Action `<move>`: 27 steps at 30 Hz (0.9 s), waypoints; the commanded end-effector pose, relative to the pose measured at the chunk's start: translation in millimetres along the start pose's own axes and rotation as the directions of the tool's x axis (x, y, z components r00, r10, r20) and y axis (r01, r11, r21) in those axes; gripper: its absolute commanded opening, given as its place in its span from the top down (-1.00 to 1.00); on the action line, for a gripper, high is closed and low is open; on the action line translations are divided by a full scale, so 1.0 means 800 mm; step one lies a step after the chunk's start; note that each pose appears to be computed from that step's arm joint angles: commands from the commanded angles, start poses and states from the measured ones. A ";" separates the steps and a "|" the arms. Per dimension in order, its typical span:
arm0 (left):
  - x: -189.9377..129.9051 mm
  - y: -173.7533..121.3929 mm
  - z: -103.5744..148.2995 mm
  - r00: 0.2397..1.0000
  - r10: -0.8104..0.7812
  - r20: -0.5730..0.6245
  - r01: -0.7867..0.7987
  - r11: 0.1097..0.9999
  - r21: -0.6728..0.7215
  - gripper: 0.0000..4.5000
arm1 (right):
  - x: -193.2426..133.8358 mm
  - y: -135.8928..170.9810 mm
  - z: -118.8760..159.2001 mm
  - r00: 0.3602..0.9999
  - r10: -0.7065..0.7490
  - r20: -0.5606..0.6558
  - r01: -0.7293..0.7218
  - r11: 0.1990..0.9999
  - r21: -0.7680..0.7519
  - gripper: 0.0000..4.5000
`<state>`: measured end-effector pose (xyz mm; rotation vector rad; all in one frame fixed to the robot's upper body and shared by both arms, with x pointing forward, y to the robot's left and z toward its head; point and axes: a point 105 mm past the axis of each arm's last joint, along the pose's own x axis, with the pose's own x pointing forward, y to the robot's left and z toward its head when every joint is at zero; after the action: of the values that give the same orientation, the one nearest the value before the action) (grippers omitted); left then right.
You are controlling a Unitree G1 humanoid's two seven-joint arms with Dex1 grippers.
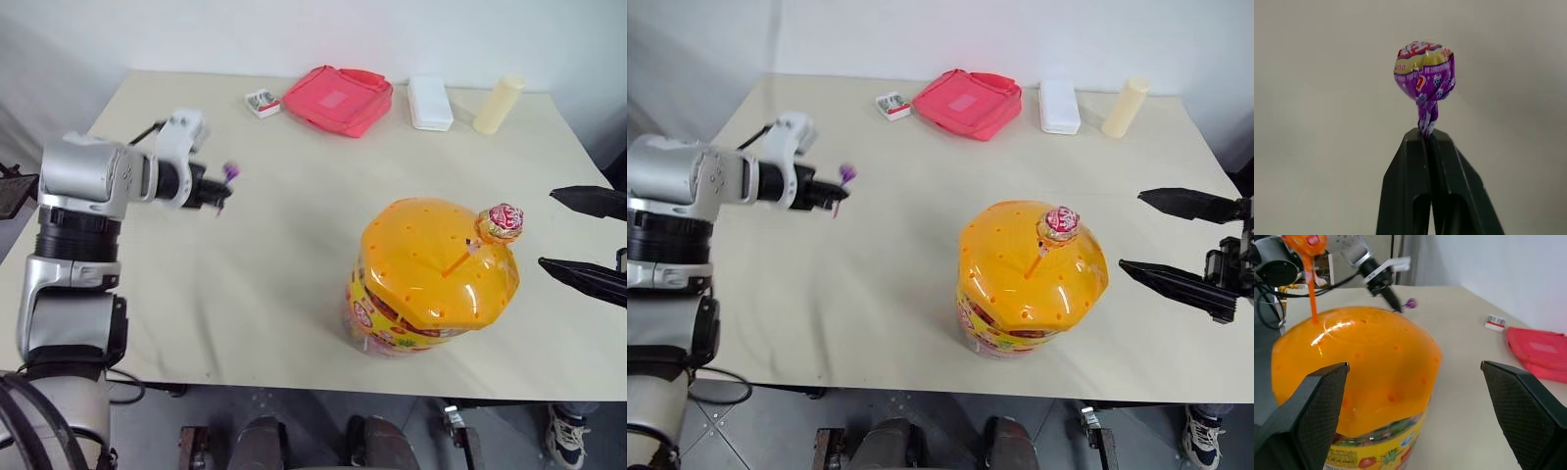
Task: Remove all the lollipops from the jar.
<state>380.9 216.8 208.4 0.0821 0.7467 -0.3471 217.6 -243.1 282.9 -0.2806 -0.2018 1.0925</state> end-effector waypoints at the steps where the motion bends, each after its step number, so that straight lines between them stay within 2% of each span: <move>1: -0.008 0.020 -0.023 0.989 0.123 -0.084 -0.124 0.992 -0.008 0.99 | 0.002 -0.005 0.008 1.000 0.014 -0.008 -0.014 0.999 -0.046 -1.00; 8: -0.013 0.061 -0.072 0.930 0.283 -0.234 -0.282 0.959 0.035 0.99 | 0.004 -0.011 0.001 1.000 0.026 -0.016 -0.027 0.999 -0.047 -1.00; 12: -0.026 0.070 -0.075 0.921 0.303 -0.243 -0.308 0.951 0.018 0.56 | 0.004 -0.013 0.000 0.999 0.028 -0.018 -0.029 0.998 -0.048 -1.00; 17: -0.041 0.071 -0.057 0.929 0.320 -0.188 -0.316 0.947 0.050 -0.14 | 0.004 -0.016 -0.002 0.999 0.027 -0.022 -0.028 0.998 -0.053 -1.00; 23: -0.077 0.041 -0.010 0.973 0.220 -0.071 -0.213 0.972 0.103 -0.98 | -0.002 -0.020 0.001 0.999 0.024 -0.038 -0.026 0.997 -0.068 -1.00; 26: -0.087 0.031 0.004 0.981 0.189 -0.035 -0.182 0.972 0.145 -0.98 | -0.004 -0.021 0.002 0.999 0.020 -0.041 -0.023 0.997 -0.074 -1.00; 27: -0.094 0.019 0.016 0.991 0.135 0.007 -0.134 0.972 0.194 -0.98 | -0.005 -0.021 0.004 0.999 0.015 -0.045 -0.018 0.997 -0.079 -1.00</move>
<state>345.4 259.8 252.2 0.2794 0.7681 -0.2153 235.2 -251.2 276.0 -0.3118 -0.1602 1.1101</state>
